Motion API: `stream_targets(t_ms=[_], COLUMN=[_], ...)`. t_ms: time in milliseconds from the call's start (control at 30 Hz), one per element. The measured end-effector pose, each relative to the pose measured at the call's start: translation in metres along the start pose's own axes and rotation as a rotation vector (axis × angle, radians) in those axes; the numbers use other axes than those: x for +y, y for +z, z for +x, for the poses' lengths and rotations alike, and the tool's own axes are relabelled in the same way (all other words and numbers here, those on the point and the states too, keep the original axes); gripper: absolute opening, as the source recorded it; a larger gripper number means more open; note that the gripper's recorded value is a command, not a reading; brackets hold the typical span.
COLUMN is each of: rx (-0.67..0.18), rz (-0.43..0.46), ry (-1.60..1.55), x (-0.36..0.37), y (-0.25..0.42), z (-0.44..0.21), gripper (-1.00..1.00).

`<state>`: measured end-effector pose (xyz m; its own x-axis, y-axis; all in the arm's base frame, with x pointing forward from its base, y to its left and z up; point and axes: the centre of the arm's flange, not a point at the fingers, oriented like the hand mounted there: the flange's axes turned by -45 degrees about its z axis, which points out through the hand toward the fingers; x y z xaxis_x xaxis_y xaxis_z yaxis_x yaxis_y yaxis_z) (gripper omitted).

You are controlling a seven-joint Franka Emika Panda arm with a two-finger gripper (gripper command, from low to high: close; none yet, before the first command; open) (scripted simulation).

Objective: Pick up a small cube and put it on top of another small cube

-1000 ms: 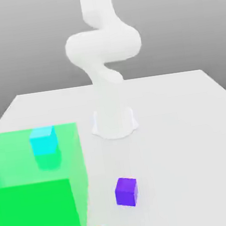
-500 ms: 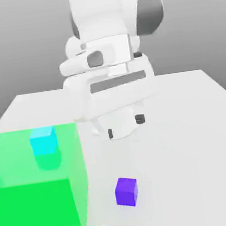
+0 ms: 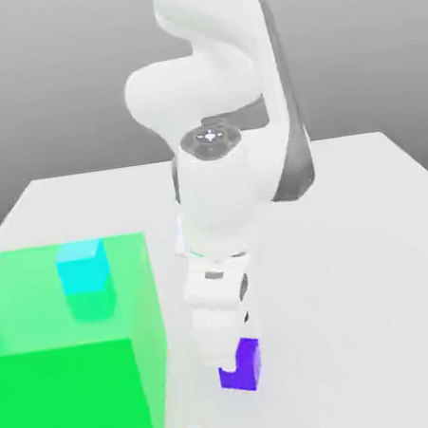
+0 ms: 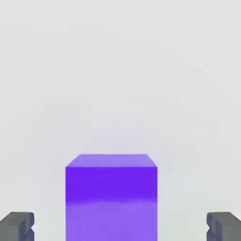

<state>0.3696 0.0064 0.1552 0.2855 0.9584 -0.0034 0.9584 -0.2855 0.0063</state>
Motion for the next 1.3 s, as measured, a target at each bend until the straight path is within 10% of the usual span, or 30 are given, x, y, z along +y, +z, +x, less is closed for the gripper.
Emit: stream_targets(t_ms=[67, 100, 633, 1200, 1233, 1300], rx=[0.001, 0.002, 0.002, 0.003, 0.003, 0.003], rz=[0.002, 0.004, 0.007, 0.008, 0.008, 0.008], ry=[0.001, 0.002, 0.007, 0.196, 0.197, 0.197], x=[-0.002, -0.003, -0.001, 0.154, 0.154, 0.154], y=[0.016, 0.023, -0.036, -0.045, -0.033, -0.033], z=[0.0, 0.0, -0.001, -0.019, -0.019, -0.019], gripper=[0.0, -1.0, -1.0, -1.0, 1.0, 1.0])
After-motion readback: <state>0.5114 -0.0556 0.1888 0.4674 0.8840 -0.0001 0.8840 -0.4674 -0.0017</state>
